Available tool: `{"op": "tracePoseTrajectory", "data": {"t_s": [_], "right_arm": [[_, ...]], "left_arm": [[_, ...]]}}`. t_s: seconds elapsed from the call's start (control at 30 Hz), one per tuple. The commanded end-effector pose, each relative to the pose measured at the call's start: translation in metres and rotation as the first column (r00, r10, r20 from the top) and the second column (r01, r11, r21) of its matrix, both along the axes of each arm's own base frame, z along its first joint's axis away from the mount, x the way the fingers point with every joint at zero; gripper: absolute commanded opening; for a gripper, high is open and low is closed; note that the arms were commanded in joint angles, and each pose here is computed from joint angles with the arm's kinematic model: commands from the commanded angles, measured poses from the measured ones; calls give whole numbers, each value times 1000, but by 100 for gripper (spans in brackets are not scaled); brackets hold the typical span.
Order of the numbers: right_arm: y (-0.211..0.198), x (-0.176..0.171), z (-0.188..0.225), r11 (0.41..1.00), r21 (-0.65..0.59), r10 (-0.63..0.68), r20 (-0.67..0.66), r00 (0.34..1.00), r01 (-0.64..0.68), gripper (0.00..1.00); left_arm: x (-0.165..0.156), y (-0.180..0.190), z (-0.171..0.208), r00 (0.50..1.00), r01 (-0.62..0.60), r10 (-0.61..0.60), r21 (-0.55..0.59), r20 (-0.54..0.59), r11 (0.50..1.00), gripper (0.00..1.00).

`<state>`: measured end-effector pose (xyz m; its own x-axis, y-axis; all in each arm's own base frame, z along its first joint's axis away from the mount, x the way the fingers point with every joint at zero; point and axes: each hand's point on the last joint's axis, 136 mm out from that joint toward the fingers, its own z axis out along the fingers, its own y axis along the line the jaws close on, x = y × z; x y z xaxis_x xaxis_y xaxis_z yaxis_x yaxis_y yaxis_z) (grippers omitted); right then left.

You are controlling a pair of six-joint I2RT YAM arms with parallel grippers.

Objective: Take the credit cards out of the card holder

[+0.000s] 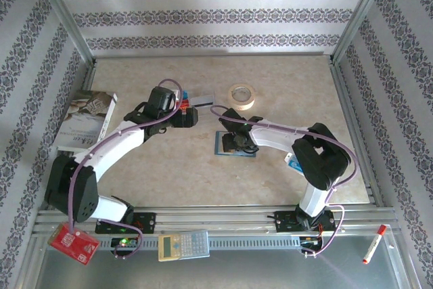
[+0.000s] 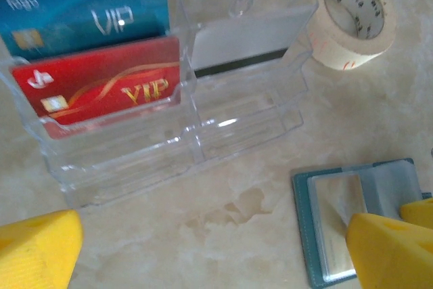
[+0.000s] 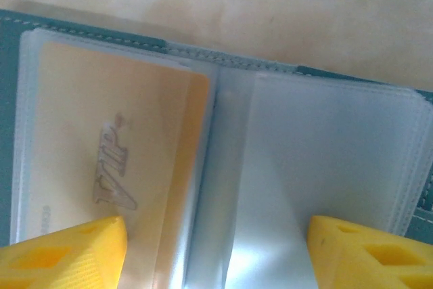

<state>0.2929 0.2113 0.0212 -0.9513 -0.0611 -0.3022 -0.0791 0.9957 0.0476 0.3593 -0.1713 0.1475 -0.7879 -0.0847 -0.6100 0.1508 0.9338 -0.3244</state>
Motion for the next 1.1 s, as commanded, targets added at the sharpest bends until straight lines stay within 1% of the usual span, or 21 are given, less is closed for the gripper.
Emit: {"op": "tracePoseTrajectory", "data": {"t_s": [0.0, 0.03, 0.13, 0.27, 0.4, 0.5, 0.57, 0.67, 0.8, 0.83, 0.93, 1.07], "right_arm": [[-22, -8, -15, 998, -38, -43, -61, 997, 40, 69], [-25, -10, -18, 998, -36, -45, -70, 997, 42, 68], [-30, -15, -27, 999, -35, -27, -103, 994, 23, 65], [-27, -21, -34, 1000, 3, 2, -135, 991, -2, 62], [-23, -23, -36, 999, 44, 18, -144, 989, -12, 61], [-20, -25, -37, 996, 88, 24, -151, 988, -10, 59], [-18, -26, -36, 993, 117, 24, -155, 988, -6, 59], [-18, -26, -34, 988, 156, 20, -154, 988, 4, 59], [-22, -26, -33, 986, 166, 9, -151, 988, 17, 57], [-25, -26, -33, 988, 153, 0, -148, 989, 23, 56], [-30, -25, -34, 992, 126, -13, -147, 989, 32, 53], [-35, -27, -37, 994, 99, -23, -153, 988, 39, 52]], "left_arm": [[0, -20, 2, 998, 33, -39, -124, -46, 992, 100], [-1, -24, 0, 997, 39, -48, -140, -62, 989, 100], [-6, -30, -7, 992, 17, -38, -177, -118, 984, 93], [-21, -44, -21, 976, -7, -46, -243, -213, 970, 80], [-38, -75, -39, 942, -26, -99, -364, -320, 931, 64], [-49, -104, -54, 916, -40, -140, -432, -377, 901, 55], [-54, -120, -63, 899, -42, -166, -457, -405, 888, 50], [-54, -142, -74, 884, -39, -189, -470, -428, 882, 43], [-53, -159, -88, 869, -52, -184, -455, -459, 889, 37], [-53, -160, -93, 865, -70, -168, -444, -473, 894, 34], [-52, -156, -103, 861, -101, -126, -408, -493, 907, 32], [-49, -147, -103, 874, -124, -76, -370, -481, 921, 31]]}}
